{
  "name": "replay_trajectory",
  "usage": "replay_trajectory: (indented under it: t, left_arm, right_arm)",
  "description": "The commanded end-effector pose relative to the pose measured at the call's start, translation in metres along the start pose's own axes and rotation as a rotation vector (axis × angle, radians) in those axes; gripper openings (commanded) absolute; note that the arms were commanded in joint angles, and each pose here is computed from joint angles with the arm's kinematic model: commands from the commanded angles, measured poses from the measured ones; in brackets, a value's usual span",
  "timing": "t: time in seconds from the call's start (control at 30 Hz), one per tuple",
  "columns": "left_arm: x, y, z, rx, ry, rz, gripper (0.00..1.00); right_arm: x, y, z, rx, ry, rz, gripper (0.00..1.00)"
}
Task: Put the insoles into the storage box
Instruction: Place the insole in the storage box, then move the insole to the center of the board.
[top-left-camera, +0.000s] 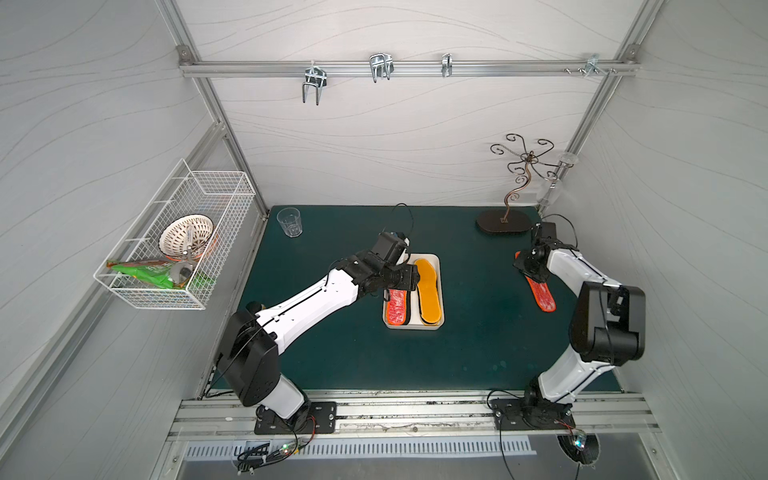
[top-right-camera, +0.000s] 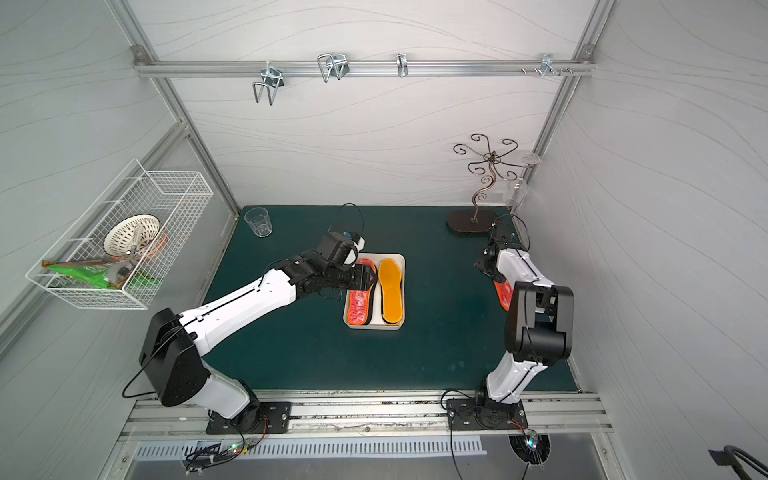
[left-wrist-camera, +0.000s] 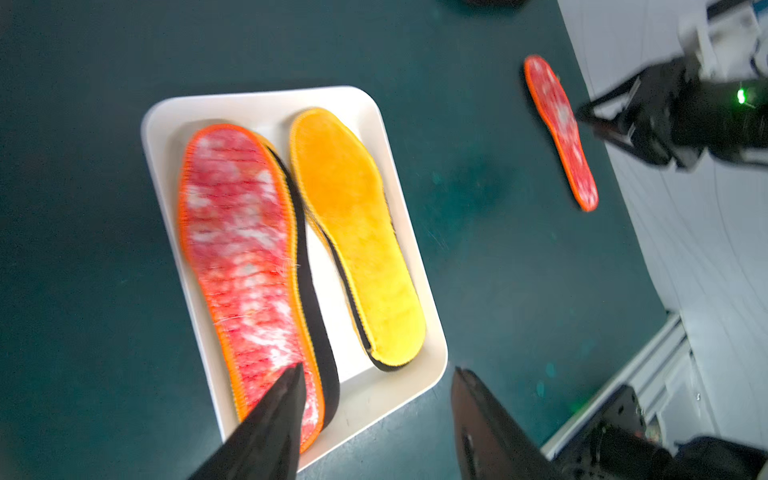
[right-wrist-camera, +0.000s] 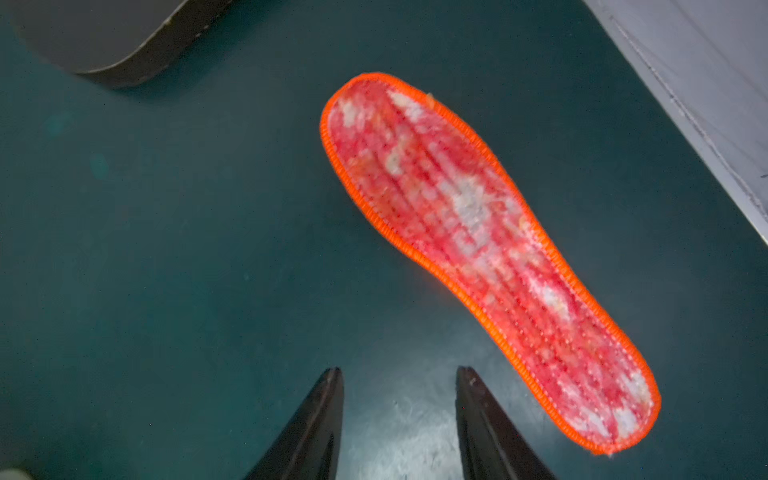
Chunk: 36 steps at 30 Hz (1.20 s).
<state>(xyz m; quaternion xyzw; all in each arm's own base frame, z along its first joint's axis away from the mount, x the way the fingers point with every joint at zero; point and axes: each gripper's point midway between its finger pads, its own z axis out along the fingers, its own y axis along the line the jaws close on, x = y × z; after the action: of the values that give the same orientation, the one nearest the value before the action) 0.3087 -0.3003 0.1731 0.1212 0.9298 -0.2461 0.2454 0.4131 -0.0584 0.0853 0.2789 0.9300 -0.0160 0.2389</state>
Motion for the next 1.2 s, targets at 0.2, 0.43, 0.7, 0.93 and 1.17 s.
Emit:
replay_trajectory:
  t: [0.2, 0.43, 0.7, 0.93, 1.17]
  left_arm:
    - [0.023, -0.012, 0.027, 0.039, 0.089, 0.066, 0.67]
    - [0.018, -0.005, 0.028, -0.004, 0.06, 0.062, 0.67]
    - [0.005, 0.007, 0.022, -0.024, 0.002, 0.004, 0.67]
    - [-0.007, 0.042, 0.004, -0.061, -0.098, -0.104, 0.66]
    - [-0.01, 0.075, -0.012, -0.119, -0.149, -0.157, 0.66]
  right_arm:
    - [-0.008, -0.033, 0.041, 0.074, 0.093, 0.062, 0.44]
    - [-0.007, -0.051, 0.058, 0.04, 0.156, 0.128, 0.46]
    - [0.026, -0.022, 0.067, -0.122, 0.295, 0.177, 0.47]
    - [0.058, 0.022, 0.045, -0.252, 0.333, 0.196, 0.49]
    - [0.106, 0.066, 0.014, -0.36, 0.322, 0.224, 0.51]
